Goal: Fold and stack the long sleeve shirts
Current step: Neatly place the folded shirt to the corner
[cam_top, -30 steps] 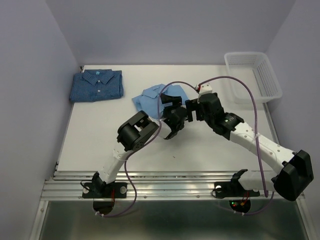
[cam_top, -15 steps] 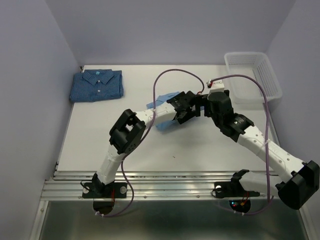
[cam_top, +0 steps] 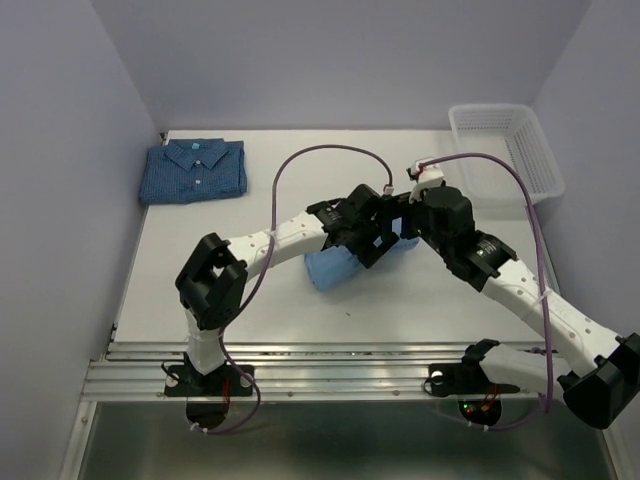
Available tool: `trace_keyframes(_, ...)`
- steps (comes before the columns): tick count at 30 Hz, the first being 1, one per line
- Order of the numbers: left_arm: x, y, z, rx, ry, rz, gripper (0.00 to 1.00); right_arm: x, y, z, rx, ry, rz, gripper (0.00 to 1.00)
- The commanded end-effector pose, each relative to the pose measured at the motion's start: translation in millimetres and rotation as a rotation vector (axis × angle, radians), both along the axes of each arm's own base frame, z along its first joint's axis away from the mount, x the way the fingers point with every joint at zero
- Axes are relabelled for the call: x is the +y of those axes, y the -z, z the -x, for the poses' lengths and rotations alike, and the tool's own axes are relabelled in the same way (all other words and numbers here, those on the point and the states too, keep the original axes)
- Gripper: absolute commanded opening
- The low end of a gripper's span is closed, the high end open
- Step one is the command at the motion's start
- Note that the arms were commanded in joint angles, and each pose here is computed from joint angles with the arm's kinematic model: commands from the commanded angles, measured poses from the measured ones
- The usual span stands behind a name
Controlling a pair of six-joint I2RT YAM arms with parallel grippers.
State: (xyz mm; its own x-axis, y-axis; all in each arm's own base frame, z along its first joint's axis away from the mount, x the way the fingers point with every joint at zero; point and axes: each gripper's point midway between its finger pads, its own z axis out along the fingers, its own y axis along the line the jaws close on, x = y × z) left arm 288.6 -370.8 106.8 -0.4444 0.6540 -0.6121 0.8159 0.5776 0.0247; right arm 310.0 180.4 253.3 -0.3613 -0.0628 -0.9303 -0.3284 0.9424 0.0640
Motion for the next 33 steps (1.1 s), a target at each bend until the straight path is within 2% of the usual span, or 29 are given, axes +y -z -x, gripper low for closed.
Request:
trace_keyframes(1, -15, -27, 9, -0.032, -0.012, 0.099, 0.99, 16, 7, 5, 0.030, -0.035, -0.084, 1.00)
trace_keyframes(5, -14, -18, 14, 0.000, -0.005, 0.087, 0.99, 15, 24, 13, 0.095, -0.015, -0.136, 1.00)
trace_keyframes(12, -5, -40, 28, 0.003, -0.024, 0.166, 0.99, 2, 3, 22, 0.049, 0.033, -0.200, 1.00)
trace_keyframes(16, 15, -62, 28, -0.034, -0.169, 0.243, 0.99, -10, -28, 38, -0.035, 0.014, -0.237, 1.00)
trace_keyframes(17, 26, -63, 18, -0.076, -0.251, 0.229, 0.99, -14, -36, 42, -0.061, 0.008, -0.247, 1.00)
trace_keyframes(19, 45, -62, 12, -0.091, -0.354, 0.223, 0.99, -16, -39, 44, -0.078, 0.004, -0.242, 1.00)
trace_keyframes(21, 76, -52, -1, -0.086, -0.532, 0.209, 0.99, -12, -39, 44, -0.075, -0.022, -0.233, 1.00)
trace_keyframes(24, 99, -39, -10, 0.008, -0.654, 0.264, 0.99, 1, -36, 42, -0.071, -0.084, -0.225, 1.00)
trace_keyframes(26, 123, -16, -16, 0.139, -0.729, 0.318, 0.99, 10, -32, 42, -0.074, -0.132, -0.220, 1.00)
trace_keyframes(28, 121, -7, -14, 0.243, -0.699, 0.411, 0.99, 14, -27, 35, -0.078, -0.128, -0.217, 1.00)
trace_keyframes(30, 110, -6, -16, 0.276, -0.689, 0.474, 0.99, 14, -20, 29, -0.063, -0.105, -0.201, 1.00)
trace_keyframes(33, 109, 9, -13, 0.334, -0.748, 0.472, 0.99, 14, 1, 18, -0.018, -0.065, -0.164, 1.00)
